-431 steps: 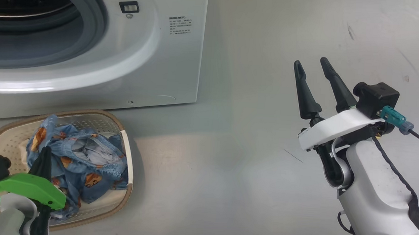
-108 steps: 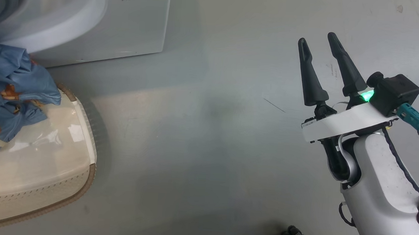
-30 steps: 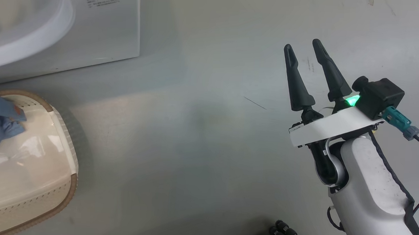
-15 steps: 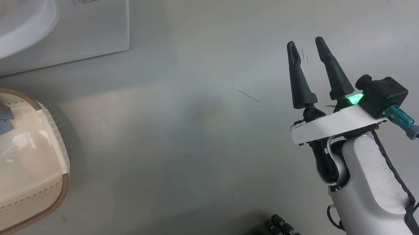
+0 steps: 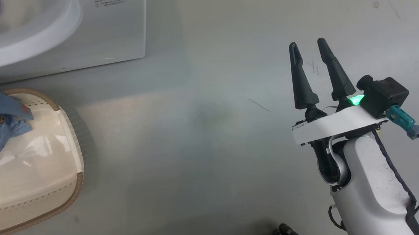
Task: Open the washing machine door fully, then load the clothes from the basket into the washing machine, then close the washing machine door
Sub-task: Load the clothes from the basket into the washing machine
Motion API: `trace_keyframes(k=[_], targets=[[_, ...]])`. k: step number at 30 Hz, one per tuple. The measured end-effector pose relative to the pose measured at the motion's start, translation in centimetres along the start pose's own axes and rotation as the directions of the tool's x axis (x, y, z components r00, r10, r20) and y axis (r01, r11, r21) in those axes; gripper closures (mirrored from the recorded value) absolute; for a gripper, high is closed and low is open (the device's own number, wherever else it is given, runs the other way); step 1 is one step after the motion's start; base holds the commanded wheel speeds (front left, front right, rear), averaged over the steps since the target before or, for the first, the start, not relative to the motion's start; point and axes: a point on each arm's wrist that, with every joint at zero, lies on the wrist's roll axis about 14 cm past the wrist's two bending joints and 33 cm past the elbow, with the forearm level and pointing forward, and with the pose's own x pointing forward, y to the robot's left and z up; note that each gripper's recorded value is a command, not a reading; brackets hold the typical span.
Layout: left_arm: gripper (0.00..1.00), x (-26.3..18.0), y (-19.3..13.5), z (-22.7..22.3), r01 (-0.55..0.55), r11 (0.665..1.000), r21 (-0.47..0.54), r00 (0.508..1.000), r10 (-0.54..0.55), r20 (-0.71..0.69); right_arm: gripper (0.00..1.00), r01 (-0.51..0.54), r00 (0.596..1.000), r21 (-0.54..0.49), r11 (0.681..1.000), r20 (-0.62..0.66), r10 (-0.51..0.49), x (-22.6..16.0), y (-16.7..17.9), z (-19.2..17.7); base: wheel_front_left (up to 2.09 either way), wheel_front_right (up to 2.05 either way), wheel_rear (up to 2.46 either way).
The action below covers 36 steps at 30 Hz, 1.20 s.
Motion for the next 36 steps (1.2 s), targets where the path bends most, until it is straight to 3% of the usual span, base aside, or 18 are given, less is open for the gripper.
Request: trace_keyframes(k=[14, 36], targets=[[0.0, -3.3, -0.5, 0.9, 0.011, 0.999, 0.047, 0.998, -0.014, 0.054, 0.0, -0.047, 0.998, 0.001, 0.999, 0.04, 0.047, 0.2, 1.8, 1.6, 0.0, 0.0, 0.0], [0.0, -9.7, -1.7, -2.1, 0.056, 0.996, 0.075, 0.997, -0.059, 0.043, 0.0, -0.09, 0.994, -0.006, 0.996, 0.06, 0.09, -0.3, 3.2, 2.8, 0.0, 0.0, 0.0]])
